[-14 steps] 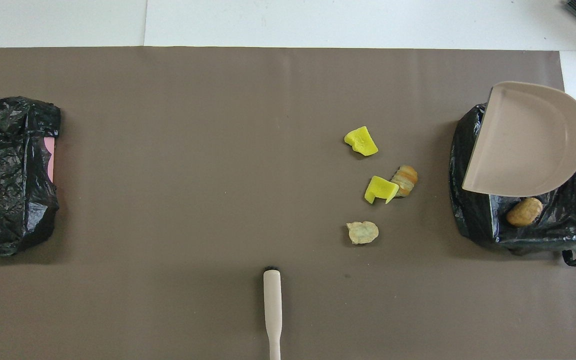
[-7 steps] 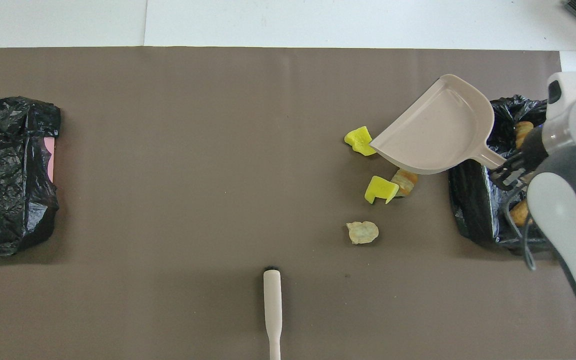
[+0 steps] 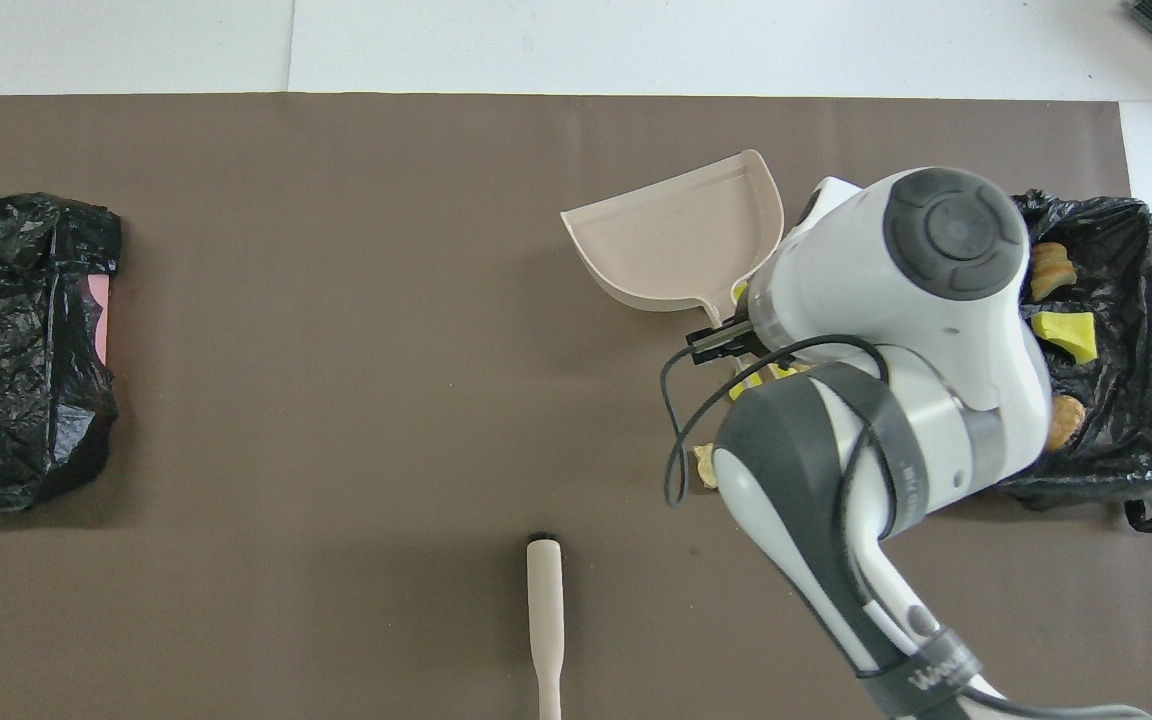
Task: Sweep and dump trash in bin
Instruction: 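Bring the empty dustpan back to the mat center with the right gripper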
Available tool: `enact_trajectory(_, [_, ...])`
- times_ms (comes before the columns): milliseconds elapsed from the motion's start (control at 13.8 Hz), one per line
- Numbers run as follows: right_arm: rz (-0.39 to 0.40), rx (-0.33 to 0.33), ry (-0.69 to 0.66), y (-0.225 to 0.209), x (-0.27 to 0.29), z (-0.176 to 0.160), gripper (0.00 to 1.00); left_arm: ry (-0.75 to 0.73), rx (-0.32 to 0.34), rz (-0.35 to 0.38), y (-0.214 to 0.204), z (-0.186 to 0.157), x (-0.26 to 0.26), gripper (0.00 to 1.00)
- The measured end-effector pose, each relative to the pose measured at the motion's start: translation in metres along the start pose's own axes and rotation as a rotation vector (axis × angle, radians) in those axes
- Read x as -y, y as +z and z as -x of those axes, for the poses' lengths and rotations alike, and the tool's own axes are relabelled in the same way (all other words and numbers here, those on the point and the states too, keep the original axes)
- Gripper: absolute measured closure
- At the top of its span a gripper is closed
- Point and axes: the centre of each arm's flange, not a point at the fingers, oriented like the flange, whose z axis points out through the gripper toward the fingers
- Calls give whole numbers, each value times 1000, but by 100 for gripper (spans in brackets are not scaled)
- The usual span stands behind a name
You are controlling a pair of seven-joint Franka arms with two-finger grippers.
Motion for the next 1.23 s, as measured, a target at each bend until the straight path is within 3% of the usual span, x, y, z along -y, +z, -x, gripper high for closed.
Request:
enact_trajectory(436, [-48, -40, 239, 98, 143, 5, 68, -4, 8, 1, -4, 6, 2, 0])
enact_trajectory(653, [-46, -43, 327, 156, 168, 7, 68, -11, 8, 1, -4, 7, 5, 0])
enact_trajectory(799, [-36, -39, 350, 163, 155, 1, 51, -14, 9, 1, -4, 7, 7, 0])
enact_trajectory(1089, [-2, 29, 361, 132, 146, 4, 1, -14, 10, 1, -4, 7, 7, 0])
enact_trajectory(1234, [-29, 59, 365, 99, 154, 14, 0, -13, 10, 1, -4, 7, 6, 0])
